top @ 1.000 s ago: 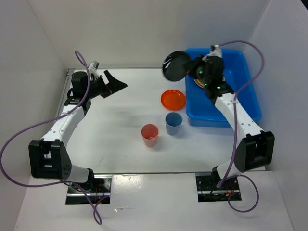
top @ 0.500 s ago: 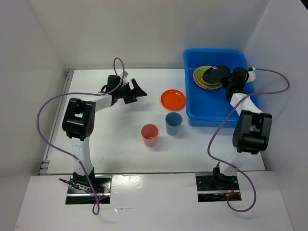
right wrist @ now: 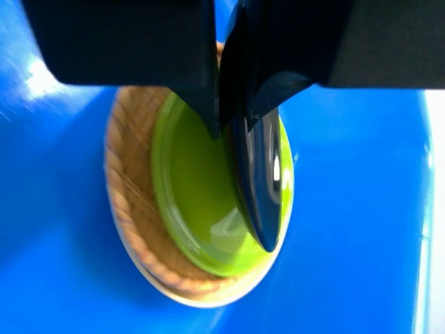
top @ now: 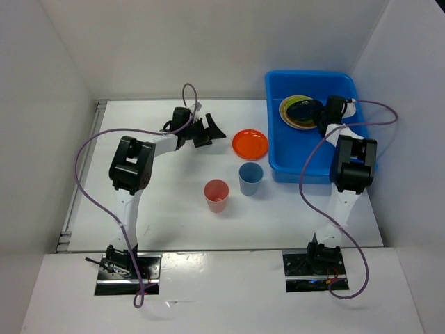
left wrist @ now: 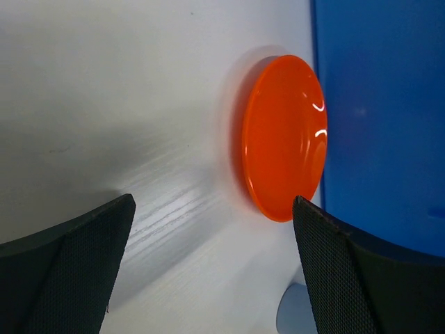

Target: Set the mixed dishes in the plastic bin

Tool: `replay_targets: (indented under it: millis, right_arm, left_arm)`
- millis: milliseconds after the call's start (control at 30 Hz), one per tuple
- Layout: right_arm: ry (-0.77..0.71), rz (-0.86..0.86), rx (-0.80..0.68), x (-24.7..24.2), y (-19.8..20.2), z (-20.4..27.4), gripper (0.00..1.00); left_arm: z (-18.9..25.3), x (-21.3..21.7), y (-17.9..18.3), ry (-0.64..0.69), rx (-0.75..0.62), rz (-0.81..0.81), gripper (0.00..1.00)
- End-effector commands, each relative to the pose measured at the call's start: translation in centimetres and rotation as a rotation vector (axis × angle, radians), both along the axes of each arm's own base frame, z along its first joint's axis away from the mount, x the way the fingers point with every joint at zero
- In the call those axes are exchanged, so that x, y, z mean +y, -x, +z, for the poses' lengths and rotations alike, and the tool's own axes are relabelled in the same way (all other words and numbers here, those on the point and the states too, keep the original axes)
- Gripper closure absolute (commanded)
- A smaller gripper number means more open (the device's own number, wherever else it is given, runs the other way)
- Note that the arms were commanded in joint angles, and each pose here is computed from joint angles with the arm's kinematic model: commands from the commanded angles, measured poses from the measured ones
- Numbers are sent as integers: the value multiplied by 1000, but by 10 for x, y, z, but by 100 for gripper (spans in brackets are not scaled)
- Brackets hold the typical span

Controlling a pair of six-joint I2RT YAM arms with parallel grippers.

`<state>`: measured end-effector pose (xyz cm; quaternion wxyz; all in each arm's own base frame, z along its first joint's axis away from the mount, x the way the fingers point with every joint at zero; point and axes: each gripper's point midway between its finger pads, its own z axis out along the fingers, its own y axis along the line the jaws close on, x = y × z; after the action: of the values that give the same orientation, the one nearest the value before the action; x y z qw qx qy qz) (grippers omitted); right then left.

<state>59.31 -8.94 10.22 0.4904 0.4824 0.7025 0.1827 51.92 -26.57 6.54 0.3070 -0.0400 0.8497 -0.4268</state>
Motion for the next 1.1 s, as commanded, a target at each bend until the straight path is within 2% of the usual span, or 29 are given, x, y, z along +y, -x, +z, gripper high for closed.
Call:
replay_targets:
  millis: [0,33,67,100,167,300,333,400,433,467,767,967,1033,1067]
  right_arm:
    - [36,7,-99,-3,-27,35,80]
    - [36,12,-49,-3,-24,25,45]
    - [46,27,-46,-3,-30,30,21]
    - [55,34,-23,-3,-31,29,11]
    - [70,59,32,-2,-29,29,1]
    - [120,87,51,-1,-13,56,1]
    - [118,81,79,0,-1,48,1]
    - [145,89,3,7,10,84,1]
    - [146,82,19,8,21,78,1]
    - [157,78,-29,9,27,101,1]
    - [129,203,-50,37,62,112,1]
    - [145,224,-104,44,84,136,1]
    - [147,233,-130,48,90,148,1]
    - [150,233,-140,48,91,151,1]
  left_arm:
    - [0,-10,-7,-4,-53,-41,0]
    - [-1,-15,-6,-8,-61,-54,0]
    - [-4,-15,-7,-15,-60,-58,0]
    - [-4,-20,-5,-17,-52,-68,0]
    - [-6,-24,-5,-27,-59,-73,0]
    - [-12,-28,-9,-4,-45,-68,0]
    - [-18,-33,-7,1,-34,-73,0]
    - [-23,-33,-10,17,-11,-42,0]
    - [-25,-38,-10,22,-13,-36,0]
    - [-23,-38,-13,29,-18,-21,0]
    - [-43,-74,2,-54,35,0,3]
    - [-51,-74,5,-44,92,56,14]
    - [-54,-72,4,-47,111,85,19]
    - [-62,-71,8,-44,143,96,28]
